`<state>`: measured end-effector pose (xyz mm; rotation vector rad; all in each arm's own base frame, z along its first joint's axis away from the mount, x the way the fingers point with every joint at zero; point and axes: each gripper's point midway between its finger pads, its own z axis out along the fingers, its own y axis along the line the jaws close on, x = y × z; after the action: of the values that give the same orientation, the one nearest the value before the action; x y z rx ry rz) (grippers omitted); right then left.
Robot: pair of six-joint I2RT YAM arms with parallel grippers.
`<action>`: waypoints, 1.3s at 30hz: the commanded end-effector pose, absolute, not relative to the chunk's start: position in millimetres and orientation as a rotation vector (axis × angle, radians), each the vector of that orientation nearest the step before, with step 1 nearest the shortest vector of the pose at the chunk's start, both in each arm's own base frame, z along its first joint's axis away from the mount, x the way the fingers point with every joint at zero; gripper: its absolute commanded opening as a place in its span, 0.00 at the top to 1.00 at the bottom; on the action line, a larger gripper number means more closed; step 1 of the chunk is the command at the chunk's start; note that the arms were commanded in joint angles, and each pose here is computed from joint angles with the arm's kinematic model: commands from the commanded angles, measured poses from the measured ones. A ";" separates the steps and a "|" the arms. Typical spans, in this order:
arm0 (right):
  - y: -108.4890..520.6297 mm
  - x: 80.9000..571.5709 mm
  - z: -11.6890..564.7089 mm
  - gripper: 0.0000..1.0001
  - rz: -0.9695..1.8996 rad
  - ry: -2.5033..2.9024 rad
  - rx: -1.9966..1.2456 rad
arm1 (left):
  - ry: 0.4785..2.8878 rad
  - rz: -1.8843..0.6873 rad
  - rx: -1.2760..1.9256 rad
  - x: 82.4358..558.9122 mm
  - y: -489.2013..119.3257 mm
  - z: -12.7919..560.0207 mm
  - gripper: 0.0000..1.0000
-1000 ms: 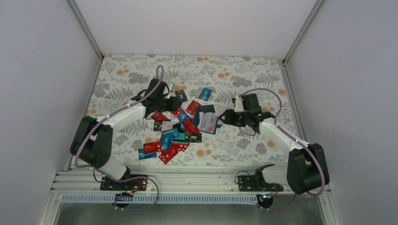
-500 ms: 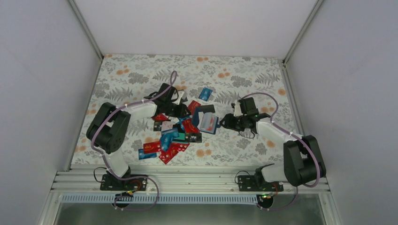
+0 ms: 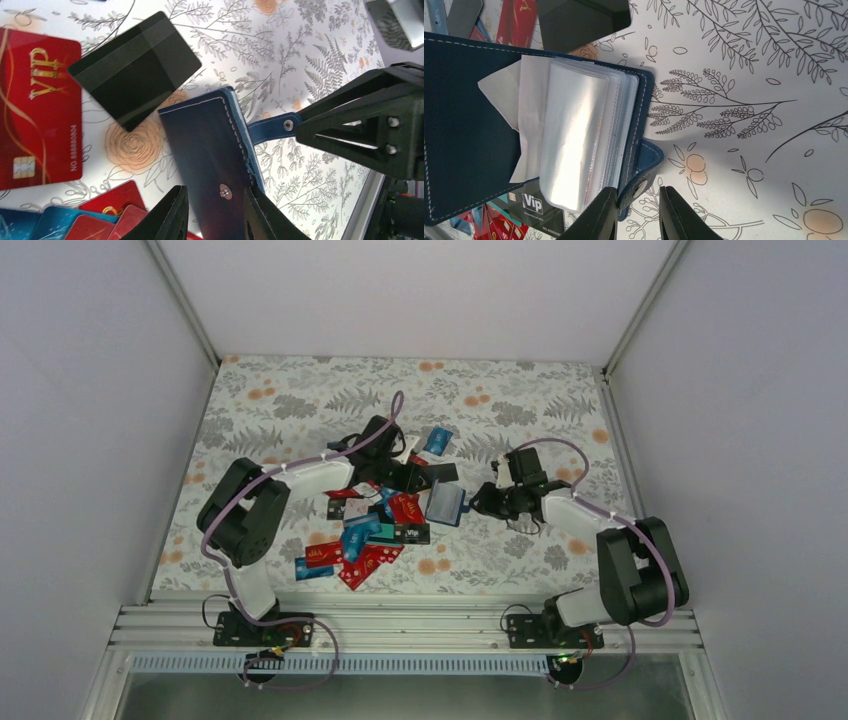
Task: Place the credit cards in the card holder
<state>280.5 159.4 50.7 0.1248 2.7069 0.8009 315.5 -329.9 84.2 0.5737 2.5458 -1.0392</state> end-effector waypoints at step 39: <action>169.3 294.8 78.2 0.96 0.846 2.654 0.010 | 2.645 -0.978 0.663 302.4 -387.1 43.0 0.92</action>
<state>289.5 161.8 58.7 0.0816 2.6954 0.7952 299.8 -384.8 50.8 0.6639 2.6256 -1.0232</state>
